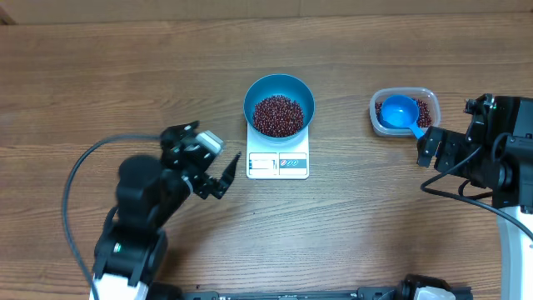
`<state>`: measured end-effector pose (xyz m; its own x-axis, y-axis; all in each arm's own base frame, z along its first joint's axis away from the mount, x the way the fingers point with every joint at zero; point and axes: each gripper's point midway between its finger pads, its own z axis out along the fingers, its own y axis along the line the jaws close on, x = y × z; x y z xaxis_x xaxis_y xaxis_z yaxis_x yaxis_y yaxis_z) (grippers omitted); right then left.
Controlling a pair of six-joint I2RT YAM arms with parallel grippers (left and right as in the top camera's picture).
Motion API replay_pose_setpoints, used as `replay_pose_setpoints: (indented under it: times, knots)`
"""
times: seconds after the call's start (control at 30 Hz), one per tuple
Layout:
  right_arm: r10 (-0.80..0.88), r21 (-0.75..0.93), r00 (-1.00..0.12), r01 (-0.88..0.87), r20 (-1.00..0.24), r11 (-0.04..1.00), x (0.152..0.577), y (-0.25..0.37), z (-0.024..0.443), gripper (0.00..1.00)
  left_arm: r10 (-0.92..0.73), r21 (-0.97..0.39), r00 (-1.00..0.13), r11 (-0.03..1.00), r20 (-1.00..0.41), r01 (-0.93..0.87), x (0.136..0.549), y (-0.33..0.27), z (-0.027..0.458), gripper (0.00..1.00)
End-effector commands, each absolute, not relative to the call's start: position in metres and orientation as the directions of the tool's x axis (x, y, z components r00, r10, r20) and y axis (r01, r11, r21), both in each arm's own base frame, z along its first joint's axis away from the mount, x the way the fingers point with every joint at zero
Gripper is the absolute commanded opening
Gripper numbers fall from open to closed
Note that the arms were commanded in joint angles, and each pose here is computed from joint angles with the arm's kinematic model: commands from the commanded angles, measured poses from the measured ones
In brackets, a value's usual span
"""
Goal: Scoop item into bowl and weigh 150g on scale
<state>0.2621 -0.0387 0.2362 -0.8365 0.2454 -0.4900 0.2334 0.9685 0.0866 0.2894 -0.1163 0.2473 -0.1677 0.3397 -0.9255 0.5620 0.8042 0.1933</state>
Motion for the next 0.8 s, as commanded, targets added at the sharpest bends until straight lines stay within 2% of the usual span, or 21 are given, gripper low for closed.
replay_pose_setpoints:
  times: [0.0,0.17,0.37,0.53,0.63,0.77]
  knots:
    - [0.238,0.079,-0.823,0.231,-0.516,0.970,0.266,-0.041,0.246,1.00,0.312,0.235,-0.075,0.834,-0.947,0.499,0.282,-0.100,0.263,1.00]
    - [0.238,0.079,-0.823,0.231,-0.516,0.970,0.266,-0.041,0.246,1.00,0.277,0.268,0.036,0.876,-0.960,0.400,0.275,-0.078,0.279,0.99]
    - [0.238,0.079,-0.823,0.231,-0.516,0.970,0.266,-0.041,0.246,1.00,0.194,0.233,0.165,0.934,-0.967,0.272,0.261,-0.051,0.292,1.00]
    - [0.238,0.079,-0.823,0.231,-0.516,0.970,0.266,-0.041,0.246,1.00,0.189,0.244,0.282,0.954,-0.941,0.175,0.245,-0.033,0.297,1.00]
    - [0.238,0.079,-0.823,0.231,-0.516,0.970,0.266,-0.041,0.246,1.00,0.176,0.224,0.293,0.964,-0.940,0.141,0.240,-0.025,0.289,1.00]
    - [0.238,0.079,-0.823,0.231,-0.516,0.970,0.266,-0.041,0.246,1.00,0.099,0.133,0.284,0.986,-0.954,0.103,0.238,-0.012,0.272,1.00]
